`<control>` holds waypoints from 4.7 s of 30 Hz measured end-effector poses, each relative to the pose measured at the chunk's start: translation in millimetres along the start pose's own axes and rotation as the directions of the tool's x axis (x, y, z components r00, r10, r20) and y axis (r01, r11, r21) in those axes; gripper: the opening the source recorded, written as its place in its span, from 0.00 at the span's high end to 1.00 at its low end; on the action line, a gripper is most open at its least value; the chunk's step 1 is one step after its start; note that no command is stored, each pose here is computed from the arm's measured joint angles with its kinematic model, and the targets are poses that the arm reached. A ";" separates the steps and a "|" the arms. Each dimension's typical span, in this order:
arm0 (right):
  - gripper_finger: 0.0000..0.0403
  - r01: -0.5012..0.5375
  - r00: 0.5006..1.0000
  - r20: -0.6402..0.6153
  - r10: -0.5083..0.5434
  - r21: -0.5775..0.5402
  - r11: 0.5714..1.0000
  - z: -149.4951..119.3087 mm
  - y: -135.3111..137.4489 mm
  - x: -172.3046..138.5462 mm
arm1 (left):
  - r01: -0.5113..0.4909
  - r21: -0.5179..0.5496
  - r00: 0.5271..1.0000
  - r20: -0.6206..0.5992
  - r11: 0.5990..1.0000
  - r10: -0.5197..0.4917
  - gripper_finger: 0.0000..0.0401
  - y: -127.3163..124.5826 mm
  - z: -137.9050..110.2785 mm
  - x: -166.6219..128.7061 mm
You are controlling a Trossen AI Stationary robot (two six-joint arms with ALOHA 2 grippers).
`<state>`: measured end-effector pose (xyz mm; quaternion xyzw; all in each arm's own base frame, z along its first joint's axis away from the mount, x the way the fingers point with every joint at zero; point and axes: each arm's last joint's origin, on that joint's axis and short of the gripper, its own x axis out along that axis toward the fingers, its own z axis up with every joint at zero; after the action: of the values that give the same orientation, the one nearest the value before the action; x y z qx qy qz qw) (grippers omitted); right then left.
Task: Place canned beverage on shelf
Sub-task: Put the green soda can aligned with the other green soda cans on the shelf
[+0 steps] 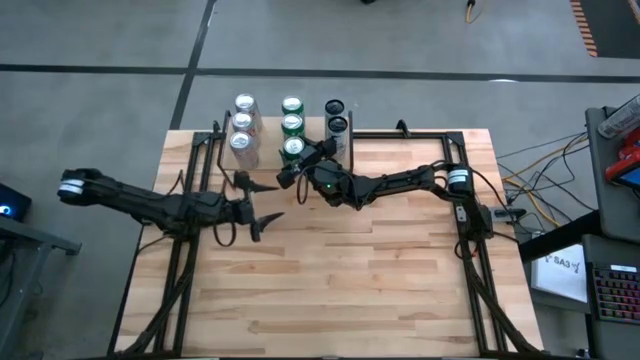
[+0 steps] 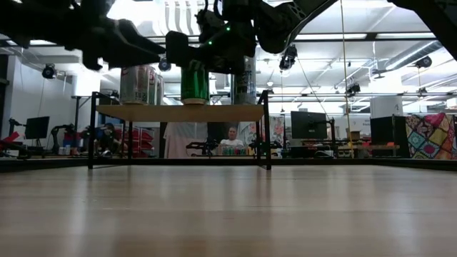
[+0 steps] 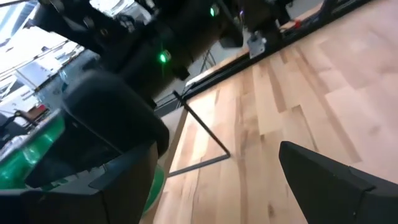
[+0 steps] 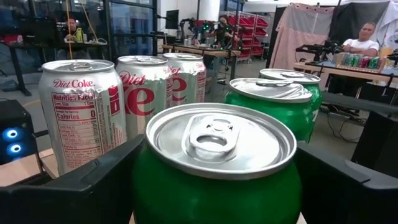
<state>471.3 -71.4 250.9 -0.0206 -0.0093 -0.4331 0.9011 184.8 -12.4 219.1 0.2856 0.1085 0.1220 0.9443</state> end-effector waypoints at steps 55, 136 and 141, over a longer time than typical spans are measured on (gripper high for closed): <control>0.15 -0.016 1.000 0.018 0.016 -0.024 1.000 8.0 6.0 -4.4 | -0.278 -0.093 0.960 -0.061 0.956 0.273 0.31 -18.7 -41.1 73.1; 0.66 -0.239 0.944 -0.273 0.188 -0.169 0.956 77.1 -4.0 -87.0 | -0.382 -0.195 0.924 -0.082 0.903 0.373 0.31 -13.0 -42.1 77.0; 0.94 -0.272 0.926 -0.318 0.203 -0.192 0.943 65.2 -1.2 -83.6 | -0.383 -0.195 0.924 -0.082 0.903 0.374 0.31 -12.9 -42.2 77.0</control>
<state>418.2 -4.0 313.2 -0.0626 0.1779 -0.3164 0.9297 248.4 21.3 167.1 0.1988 0.0579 0.3195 0.9247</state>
